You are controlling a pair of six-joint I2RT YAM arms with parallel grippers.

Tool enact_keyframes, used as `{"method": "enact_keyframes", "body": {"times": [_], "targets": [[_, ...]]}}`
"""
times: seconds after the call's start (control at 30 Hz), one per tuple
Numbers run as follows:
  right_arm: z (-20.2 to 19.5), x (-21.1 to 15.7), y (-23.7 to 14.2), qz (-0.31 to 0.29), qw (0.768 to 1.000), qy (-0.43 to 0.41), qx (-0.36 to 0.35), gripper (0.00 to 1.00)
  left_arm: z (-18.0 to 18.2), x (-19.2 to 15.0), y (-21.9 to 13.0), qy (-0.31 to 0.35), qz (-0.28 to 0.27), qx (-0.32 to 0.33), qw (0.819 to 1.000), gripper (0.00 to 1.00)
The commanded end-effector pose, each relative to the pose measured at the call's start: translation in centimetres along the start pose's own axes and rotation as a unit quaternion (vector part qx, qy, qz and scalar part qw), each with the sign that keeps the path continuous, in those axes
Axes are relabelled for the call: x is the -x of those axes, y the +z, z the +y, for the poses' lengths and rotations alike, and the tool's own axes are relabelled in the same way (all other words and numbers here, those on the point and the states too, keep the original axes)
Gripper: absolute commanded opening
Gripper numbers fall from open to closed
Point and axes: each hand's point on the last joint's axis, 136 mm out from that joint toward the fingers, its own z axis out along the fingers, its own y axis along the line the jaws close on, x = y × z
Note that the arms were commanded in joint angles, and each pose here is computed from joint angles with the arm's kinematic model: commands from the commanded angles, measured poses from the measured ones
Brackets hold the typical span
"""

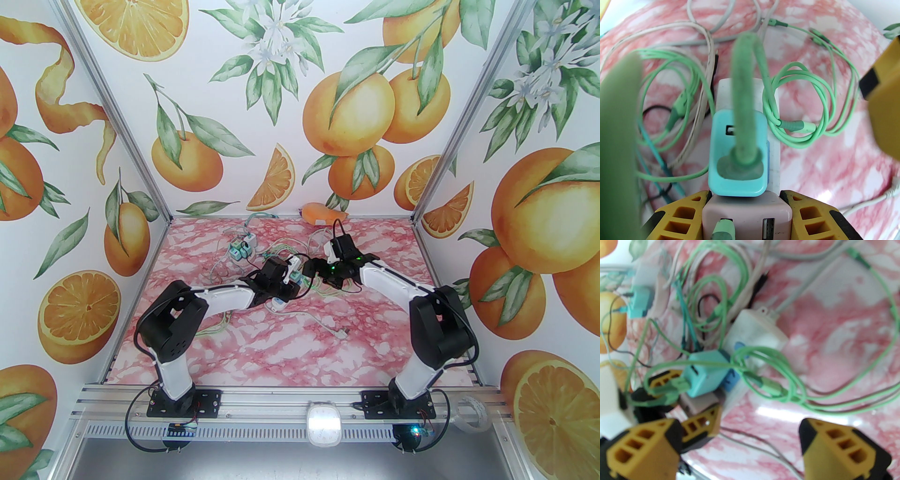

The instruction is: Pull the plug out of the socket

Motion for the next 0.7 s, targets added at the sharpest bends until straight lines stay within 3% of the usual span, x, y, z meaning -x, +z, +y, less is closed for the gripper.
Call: {"method": "enact_keyframes", "body": {"times": [0.0, 0.67], "targets": [[1.8, 0.0, 1.0, 0.014, 0.999, -0.012, 0.033, 0.87, -0.7, 0.5, -1.5, -0.006, -0.013, -0.014, 1.0, 0.35], [1.4, 1.9, 4.6, 0.031, 0.999, 0.005, 0.028, 0.81, -1.6, 0.1, -0.8, -0.005, -0.008, -0.026, 1.0, 0.35]]}}
